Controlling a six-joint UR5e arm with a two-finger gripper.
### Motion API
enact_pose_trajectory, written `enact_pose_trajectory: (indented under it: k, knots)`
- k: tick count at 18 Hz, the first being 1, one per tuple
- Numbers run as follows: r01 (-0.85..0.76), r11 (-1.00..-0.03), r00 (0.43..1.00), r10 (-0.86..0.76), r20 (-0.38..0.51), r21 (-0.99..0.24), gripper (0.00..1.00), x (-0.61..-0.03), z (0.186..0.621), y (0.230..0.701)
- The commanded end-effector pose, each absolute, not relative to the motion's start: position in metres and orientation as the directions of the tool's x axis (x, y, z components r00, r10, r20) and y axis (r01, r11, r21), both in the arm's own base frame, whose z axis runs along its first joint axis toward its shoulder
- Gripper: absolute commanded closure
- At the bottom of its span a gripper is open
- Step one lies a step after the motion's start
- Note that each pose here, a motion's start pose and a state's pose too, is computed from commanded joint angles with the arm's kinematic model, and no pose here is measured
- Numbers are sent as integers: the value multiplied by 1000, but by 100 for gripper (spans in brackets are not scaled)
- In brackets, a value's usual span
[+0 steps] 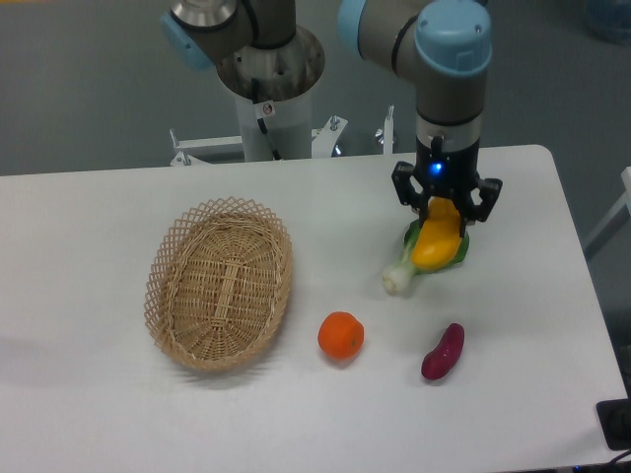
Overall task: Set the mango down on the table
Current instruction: 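Move the held yellow mango sideways off the bok choy and lower it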
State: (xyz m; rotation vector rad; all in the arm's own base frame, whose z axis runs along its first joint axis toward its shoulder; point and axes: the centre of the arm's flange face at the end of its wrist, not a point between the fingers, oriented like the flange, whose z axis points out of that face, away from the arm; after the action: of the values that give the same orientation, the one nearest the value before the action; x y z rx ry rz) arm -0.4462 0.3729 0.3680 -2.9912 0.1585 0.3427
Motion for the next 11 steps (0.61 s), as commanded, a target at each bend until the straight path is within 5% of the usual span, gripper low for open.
enact_pose_trajectory:
  k: [11]
  knots:
    - [-279,-958,927,-250,-279,-71,49,-527,283,368]
